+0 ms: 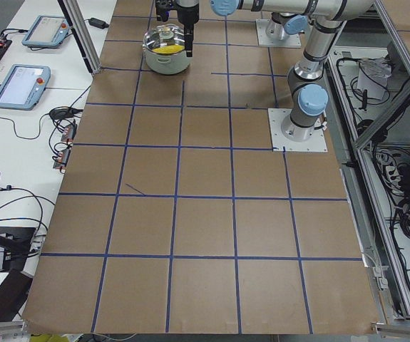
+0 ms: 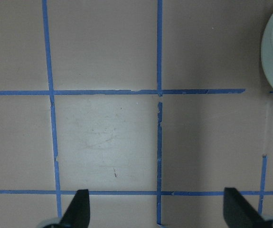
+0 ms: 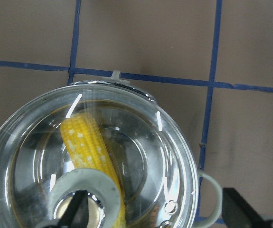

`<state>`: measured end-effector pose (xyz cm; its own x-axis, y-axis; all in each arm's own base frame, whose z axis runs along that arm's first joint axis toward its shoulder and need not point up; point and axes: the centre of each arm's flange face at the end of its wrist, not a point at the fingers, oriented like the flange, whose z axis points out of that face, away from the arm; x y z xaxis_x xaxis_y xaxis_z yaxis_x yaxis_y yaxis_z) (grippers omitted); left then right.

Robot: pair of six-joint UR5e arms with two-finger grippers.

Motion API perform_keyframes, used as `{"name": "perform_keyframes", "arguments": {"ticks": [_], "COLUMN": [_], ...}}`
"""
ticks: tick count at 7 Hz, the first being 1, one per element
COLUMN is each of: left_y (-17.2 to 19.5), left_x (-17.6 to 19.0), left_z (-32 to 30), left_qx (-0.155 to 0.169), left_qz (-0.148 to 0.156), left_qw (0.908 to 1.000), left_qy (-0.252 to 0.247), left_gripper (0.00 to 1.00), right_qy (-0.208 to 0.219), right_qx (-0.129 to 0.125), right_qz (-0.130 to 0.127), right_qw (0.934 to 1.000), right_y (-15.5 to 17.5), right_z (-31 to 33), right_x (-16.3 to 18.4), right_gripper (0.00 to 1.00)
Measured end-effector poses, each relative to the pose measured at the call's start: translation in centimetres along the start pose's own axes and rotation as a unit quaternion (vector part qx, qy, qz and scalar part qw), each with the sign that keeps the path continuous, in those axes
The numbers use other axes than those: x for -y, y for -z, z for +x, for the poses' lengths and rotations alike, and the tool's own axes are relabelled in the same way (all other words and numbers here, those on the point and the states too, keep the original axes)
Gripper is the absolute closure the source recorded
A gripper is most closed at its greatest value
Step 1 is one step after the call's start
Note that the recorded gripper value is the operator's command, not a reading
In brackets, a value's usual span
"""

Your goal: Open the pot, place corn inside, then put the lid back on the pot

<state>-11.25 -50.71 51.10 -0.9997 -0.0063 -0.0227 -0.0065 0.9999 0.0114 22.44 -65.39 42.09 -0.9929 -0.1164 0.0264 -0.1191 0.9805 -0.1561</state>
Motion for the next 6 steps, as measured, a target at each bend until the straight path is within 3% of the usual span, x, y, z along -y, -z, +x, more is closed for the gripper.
{"name": "perform_keyframes", "arguments": {"ticks": [3, 6], "left_y": [0.1, 0.9], "left_x": [0.0, 0.2], "left_z": [-0.1, -1.8], "left_qx": [-0.002, -0.004], "left_qz": [0.001, 0.005], "left_qw": [1.0000, 0.9997], "left_qy": [0.002, 0.023], "left_gripper": [0.00, 0.00], "right_qy": [-0.006, -0.002], "right_qx": [-0.009, -0.007], "right_qz": [0.033, -0.013], "right_qw": [0.9994, 0.9999], "right_y": [6.2, 11.1], "right_z": [7.0, 9.7], "right_x": [-1.0, -5.3], "right_gripper": [0.01, 0.01]}}
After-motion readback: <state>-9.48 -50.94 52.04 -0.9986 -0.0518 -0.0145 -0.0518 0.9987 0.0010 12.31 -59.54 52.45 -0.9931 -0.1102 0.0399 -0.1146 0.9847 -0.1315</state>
